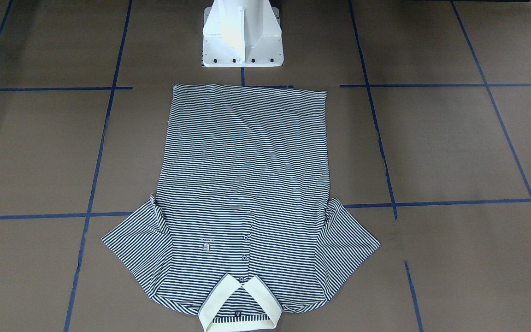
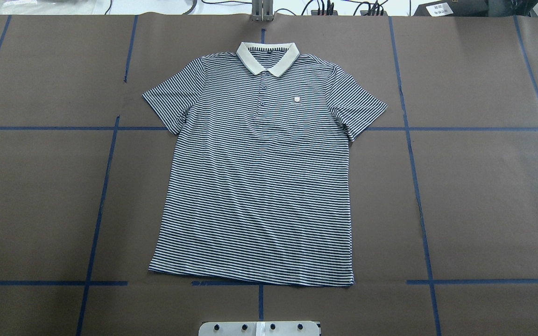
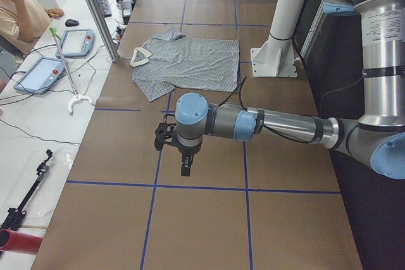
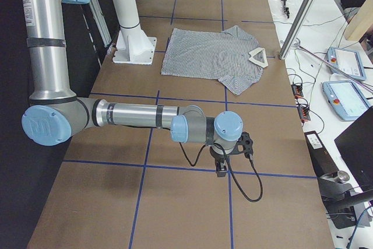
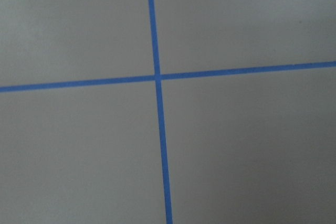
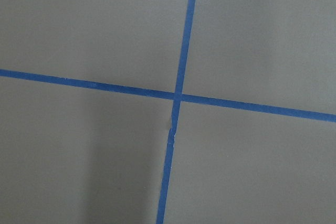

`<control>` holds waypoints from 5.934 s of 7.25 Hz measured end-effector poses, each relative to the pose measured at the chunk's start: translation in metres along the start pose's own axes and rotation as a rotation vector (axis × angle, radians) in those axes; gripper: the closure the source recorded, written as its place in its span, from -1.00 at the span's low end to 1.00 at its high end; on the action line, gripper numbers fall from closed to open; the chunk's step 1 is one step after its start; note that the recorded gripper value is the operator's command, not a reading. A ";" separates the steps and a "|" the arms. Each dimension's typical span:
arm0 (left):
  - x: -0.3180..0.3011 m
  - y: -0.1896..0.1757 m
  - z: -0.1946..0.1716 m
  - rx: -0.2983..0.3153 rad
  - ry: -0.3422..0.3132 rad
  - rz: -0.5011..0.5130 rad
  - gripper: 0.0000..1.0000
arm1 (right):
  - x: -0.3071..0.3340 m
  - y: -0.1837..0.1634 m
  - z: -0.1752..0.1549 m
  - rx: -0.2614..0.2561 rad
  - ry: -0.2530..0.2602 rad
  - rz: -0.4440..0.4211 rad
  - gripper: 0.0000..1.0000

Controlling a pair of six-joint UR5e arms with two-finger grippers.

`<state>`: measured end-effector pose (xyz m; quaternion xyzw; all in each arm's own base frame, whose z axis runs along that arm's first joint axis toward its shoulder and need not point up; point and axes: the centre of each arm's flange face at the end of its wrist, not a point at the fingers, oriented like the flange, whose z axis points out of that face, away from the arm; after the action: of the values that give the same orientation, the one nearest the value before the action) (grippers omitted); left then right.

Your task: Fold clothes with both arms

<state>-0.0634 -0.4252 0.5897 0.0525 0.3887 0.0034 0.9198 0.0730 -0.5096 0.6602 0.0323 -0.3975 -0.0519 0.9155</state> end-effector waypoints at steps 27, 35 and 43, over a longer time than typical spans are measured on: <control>0.024 -0.005 -0.022 0.056 0.007 0.059 -1.00 | -0.467 -0.176 0.196 0.186 0.006 0.257 1.00; 0.029 -0.006 -0.024 0.064 0.026 0.068 -1.00 | -0.690 -0.207 0.181 0.300 -0.081 0.347 -0.98; 0.245 -0.149 0.045 0.081 0.218 0.073 -0.91 | -0.654 -0.169 0.137 0.373 -0.177 0.316 -1.00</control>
<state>0.1345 -0.5659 0.4306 0.1032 0.4840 0.0268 0.8686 -0.4827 -0.6005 0.2629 0.1334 -0.4790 0.1635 0.8521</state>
